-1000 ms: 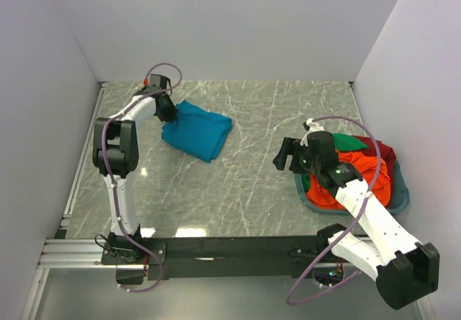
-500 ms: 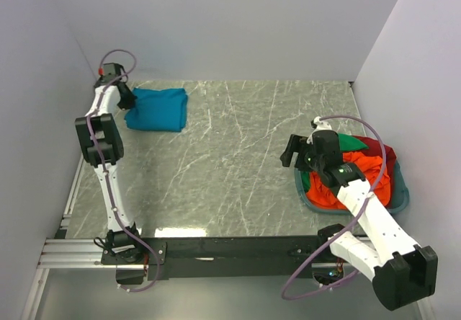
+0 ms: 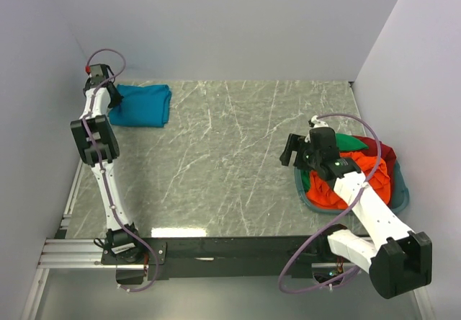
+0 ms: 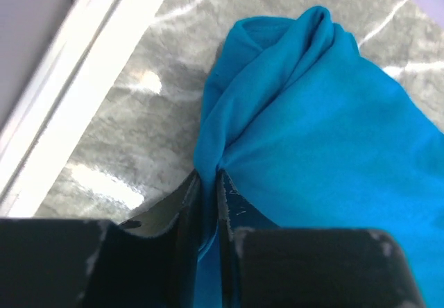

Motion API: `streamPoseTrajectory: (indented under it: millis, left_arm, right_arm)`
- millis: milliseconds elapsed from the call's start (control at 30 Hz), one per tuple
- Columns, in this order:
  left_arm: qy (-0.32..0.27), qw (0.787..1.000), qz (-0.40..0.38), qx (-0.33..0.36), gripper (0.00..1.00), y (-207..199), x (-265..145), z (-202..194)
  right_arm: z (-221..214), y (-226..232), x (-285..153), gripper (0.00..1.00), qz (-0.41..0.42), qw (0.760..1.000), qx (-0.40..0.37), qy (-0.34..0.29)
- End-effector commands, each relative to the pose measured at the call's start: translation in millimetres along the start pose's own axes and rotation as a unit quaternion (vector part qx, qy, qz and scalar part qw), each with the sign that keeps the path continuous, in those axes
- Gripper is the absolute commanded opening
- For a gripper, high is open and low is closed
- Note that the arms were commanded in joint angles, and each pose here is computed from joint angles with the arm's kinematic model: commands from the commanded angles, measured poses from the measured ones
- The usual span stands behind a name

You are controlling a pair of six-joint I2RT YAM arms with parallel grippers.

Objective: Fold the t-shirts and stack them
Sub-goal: Neatly place the folded tshirt to the corner, then reset both grippers

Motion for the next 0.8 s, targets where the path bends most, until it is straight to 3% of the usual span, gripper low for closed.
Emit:
streamPoseTrajectory:
  millis: [0,167,200,233,267,367,433,567,667,767]
  left_arm:
    - [-0.096,0.995,0.000,0.008,0.19,-9,-15,49]
    - [-0.116,0.993,-0.011,-0.012,0.26,-4,-26,68]
    - [-0.112,0.993,-0.022,-0.017,0.55,-7,-27,68]
    - [-0.111,0.993,-0.031,-0.020,0.71,-8,-29,70]
    - [-0.118,0.992,-0.034,-0.025,0.74,-11,-37,76]
    - [-0.140,0.989,-0.041,-0.037,0.98,-17,-61,93]
    - [-0.144,0.987,-0.054,-0.051,1.00,-22,-79,99]
    - [-0.143,0.974,-0.157,-0.074,0.99,-51,-139,112]
    - [-0.151,0.951,-0.252,-0.093,1.00,-76,-216,122]
    - [-0.101,0.935,-0.332,-0.075,0.99,-100,-268,96]
  right_arm:
    - [23,2,-8,0.92,-0.004,0.999,0.004,-0.036]
    - [24,1,-15,0.92,-0.011,0.999,0.013,-0.030]
    - [25,1,-17,0.92,-0.011,0.999,0.015,-0.033]
    - [23,1,-18,0.92,-0.012,0.999,0.013,-0.029]
    - [26,1,-21,0.92,-0.015,0.999,0.014,-0.032]
    - [30,2,-30,0.92,-0.015,0.999,0.020,-0.037]
    - [34,-1,-37,0.93,-0.030,0.998,0.025,-0.052]
    - [39,-2,-50,0.93,-0.039,0.996,0.034,-0.074]
    - [41,-8,-58,0.94,-0.063,0.992,0.043,-0.096]
    - [43,-9,-65,0.94,-0.070,0.989,0.064,-0.115]
Point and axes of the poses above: each gripper's point midway between its finger pads, its own x axis out along the fingers, its own y axis along the line the jaws close on, z = x × y, the point moved 6 cm from there along -x, back along the fingers, and after that the axes turned 11 degrees about -x, right-handed, at the moved point
